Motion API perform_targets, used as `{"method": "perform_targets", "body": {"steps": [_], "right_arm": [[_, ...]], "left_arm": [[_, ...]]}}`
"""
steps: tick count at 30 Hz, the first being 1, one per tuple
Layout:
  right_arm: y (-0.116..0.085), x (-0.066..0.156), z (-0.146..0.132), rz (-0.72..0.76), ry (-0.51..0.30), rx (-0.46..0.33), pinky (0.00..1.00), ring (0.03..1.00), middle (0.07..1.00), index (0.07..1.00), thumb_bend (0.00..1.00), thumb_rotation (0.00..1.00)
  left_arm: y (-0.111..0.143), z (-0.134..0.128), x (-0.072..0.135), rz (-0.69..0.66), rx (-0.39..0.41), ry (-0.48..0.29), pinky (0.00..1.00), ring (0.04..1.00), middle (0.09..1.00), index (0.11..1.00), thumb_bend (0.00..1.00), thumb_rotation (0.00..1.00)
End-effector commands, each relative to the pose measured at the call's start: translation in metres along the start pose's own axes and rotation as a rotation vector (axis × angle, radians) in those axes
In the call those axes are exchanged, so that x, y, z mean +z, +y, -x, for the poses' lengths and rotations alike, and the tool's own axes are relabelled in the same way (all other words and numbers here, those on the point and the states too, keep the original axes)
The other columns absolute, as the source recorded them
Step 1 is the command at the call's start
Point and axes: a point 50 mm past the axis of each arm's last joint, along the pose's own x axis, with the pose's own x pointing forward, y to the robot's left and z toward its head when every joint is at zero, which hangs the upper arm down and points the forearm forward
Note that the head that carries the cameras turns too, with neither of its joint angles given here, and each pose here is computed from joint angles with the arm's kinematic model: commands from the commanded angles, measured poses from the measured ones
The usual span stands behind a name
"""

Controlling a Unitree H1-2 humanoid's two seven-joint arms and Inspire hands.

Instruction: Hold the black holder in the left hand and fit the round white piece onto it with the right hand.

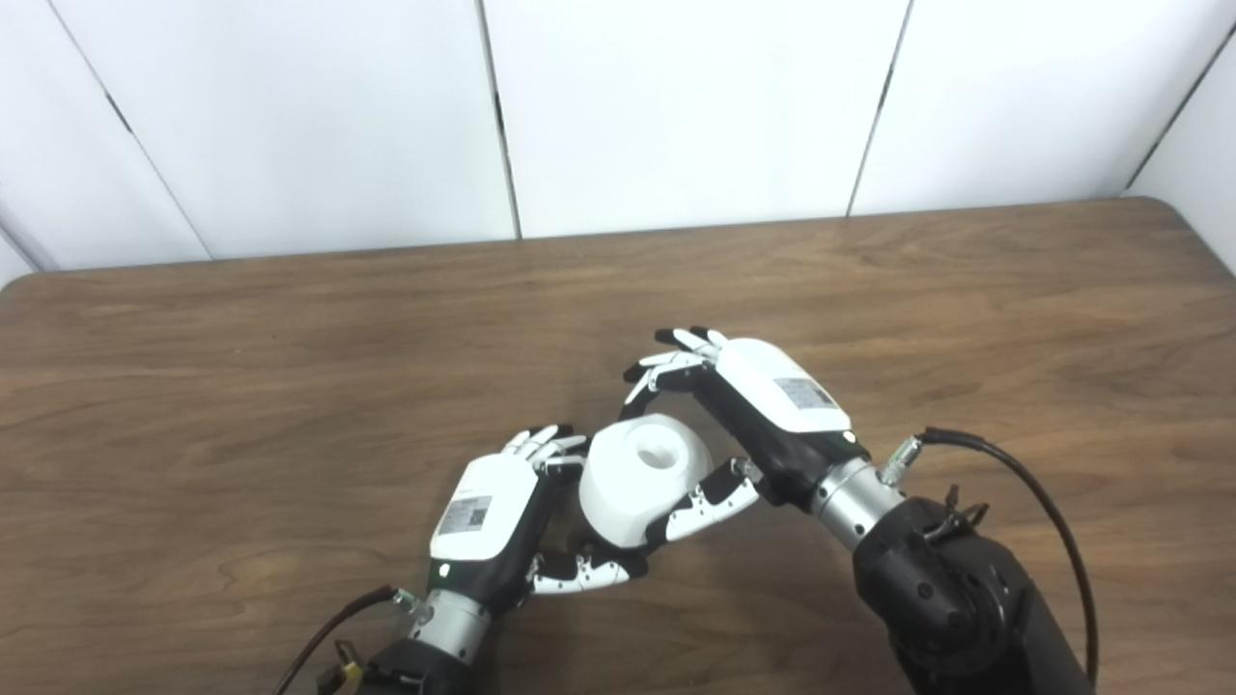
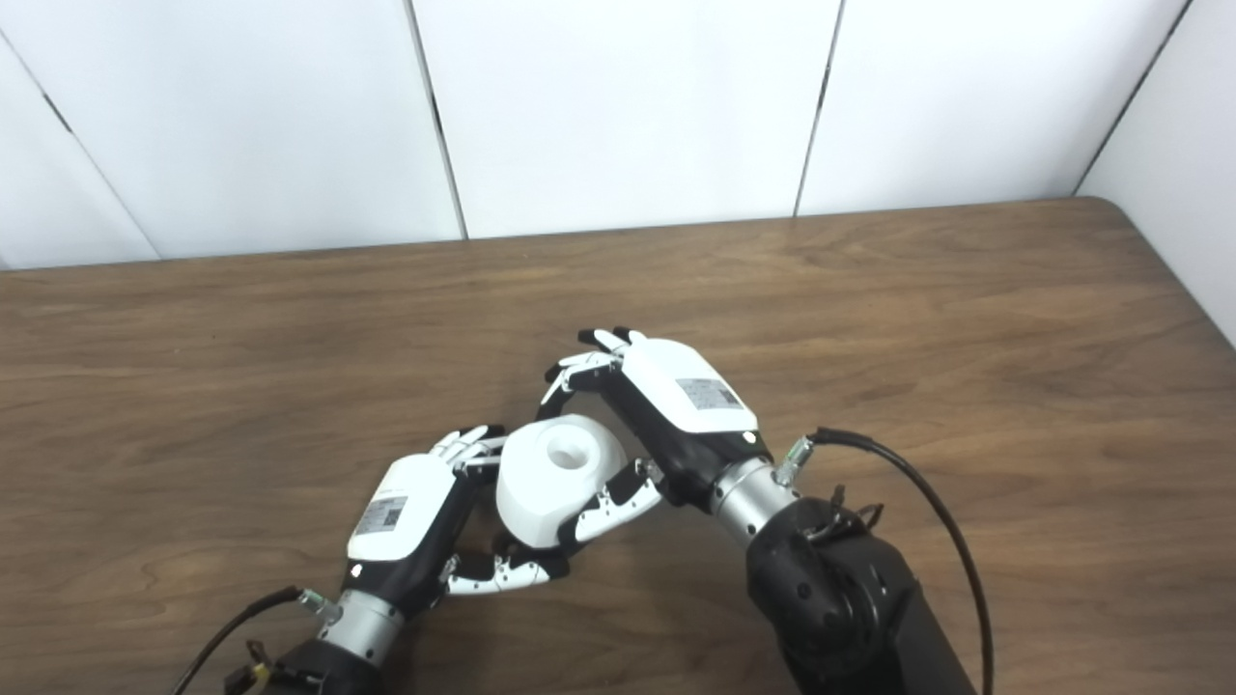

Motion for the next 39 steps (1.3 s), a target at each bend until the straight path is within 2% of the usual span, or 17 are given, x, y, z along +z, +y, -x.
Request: {"method": "perform_targets", "body": {"steps": [1, 23, 39], "right_arm": [[-0.004, 0.006, -0.003, 0.023, -0.052, -0.033, 1.00, 0.956, 0.807, 0.483, 0.52, 0.14], [0.012, 0.004, -0.006, 0.035, -0.074, -0.016, 1.00, 0.963, 0.803, 0.482, 0.52, 0.14], [0.016, 0.003, -0.011, 0.085, -0.070, 0.055, 1.00, 0.967, 0.806, 0.488, 0.52, 0.15]], "left_arm": [[-0.005, -0.001, 0.000, -0.036, -0.047, 0.013, 0.94, 0.910, 0.824, 0.489, 0.52, 0.05], [-0.005, -0.002, 0.004, -0.033, -0.048, 0.013, 0.94, 0.910, 0.824, 0.489, 0.52, 0.05], [-0.006, -0.004, 0.006, -0.030, -0.042, 0.008, 0.94, 0.905, 0.820, 0.488, 0.52, 0.05]]}}
